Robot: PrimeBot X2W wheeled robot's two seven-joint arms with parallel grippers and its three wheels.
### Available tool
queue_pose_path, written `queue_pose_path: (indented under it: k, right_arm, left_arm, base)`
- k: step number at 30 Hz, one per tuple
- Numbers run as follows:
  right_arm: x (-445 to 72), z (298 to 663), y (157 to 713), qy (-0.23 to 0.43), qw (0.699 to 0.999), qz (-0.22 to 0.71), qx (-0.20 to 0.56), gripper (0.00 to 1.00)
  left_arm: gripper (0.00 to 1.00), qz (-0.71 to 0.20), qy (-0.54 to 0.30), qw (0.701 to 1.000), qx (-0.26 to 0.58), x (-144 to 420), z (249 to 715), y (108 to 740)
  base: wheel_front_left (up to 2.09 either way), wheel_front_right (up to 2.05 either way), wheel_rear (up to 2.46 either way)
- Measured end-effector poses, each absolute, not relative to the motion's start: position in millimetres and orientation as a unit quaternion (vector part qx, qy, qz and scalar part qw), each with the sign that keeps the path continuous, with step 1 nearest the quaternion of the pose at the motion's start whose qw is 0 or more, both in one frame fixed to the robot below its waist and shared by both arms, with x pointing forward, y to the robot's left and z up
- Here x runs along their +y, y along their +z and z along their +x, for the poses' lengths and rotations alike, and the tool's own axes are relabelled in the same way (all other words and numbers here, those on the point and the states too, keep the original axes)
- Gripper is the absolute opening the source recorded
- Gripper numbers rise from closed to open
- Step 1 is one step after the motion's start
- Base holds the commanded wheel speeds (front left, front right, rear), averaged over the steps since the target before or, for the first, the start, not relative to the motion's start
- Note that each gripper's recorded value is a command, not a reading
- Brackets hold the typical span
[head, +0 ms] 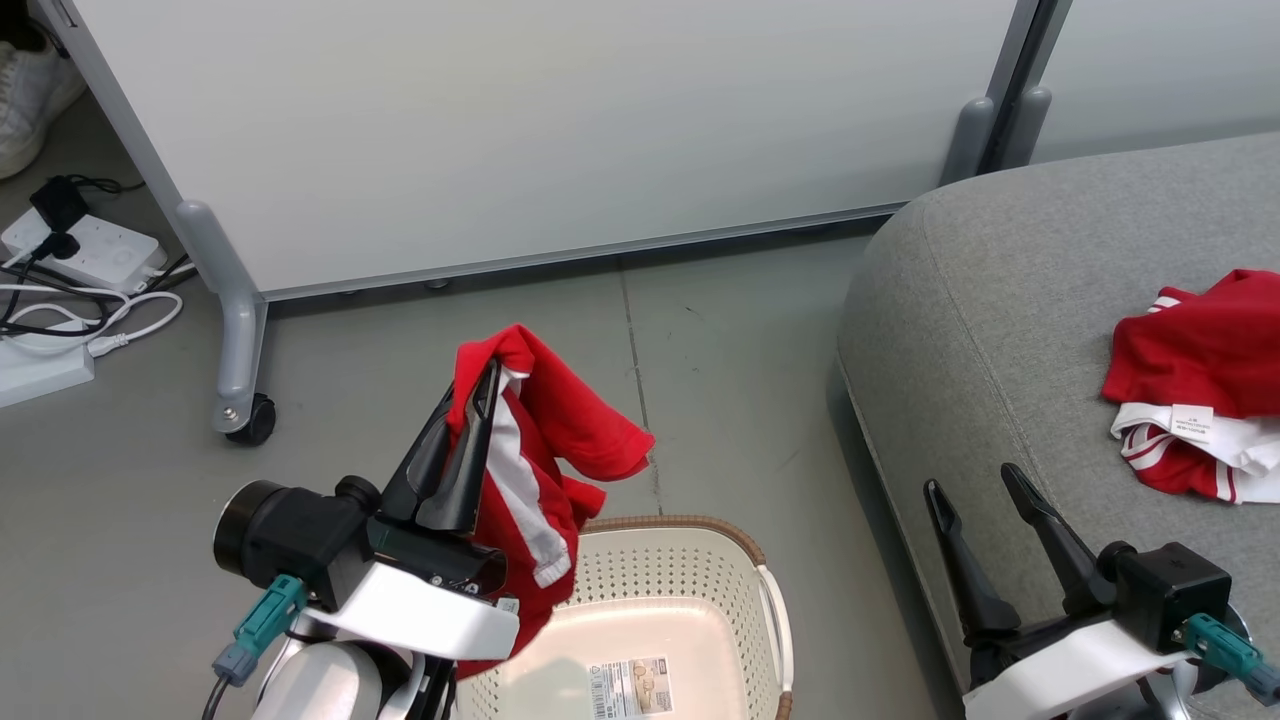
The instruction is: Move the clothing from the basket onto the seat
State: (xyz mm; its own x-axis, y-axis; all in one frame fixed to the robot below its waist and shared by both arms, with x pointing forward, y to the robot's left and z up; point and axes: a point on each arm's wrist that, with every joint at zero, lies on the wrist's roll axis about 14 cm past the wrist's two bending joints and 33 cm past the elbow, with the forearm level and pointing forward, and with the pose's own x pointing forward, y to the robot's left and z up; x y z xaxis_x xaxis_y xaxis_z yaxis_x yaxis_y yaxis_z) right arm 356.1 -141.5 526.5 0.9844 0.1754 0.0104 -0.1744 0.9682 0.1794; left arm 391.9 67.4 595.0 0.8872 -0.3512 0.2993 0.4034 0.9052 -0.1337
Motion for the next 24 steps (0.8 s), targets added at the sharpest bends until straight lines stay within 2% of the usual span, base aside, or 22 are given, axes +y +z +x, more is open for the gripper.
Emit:
queue_pose_path:
  k: [15,20,24]
  right_arm:
    - [-135.1,355.8,532.3,0.099,0.991,0.090,-0.005,1.00]
    - [-111.8,360.6,547.7,0.136,0.986,0.090,-0.026,1.00]
    - [-70.6,364.1,560.4,0.199,0.975,0.093,-0.036,1.00]
  left_arm:
    - [0.00,-0.098,-0.192,0.967,-0.137,69.8,386.8,598.5]
    - [0.00,-0.099,-0.188,0.967,-0.138,72.9,385.1,598.7]
    - [0.00,-0.100,-0.184,0.968,-0.140,75.2,384.5,599.3]
  base:
    - [0.00,0.00,0.00]
    - [0.00,0.00,0.00]
    - [0.00,0.00,0.00]
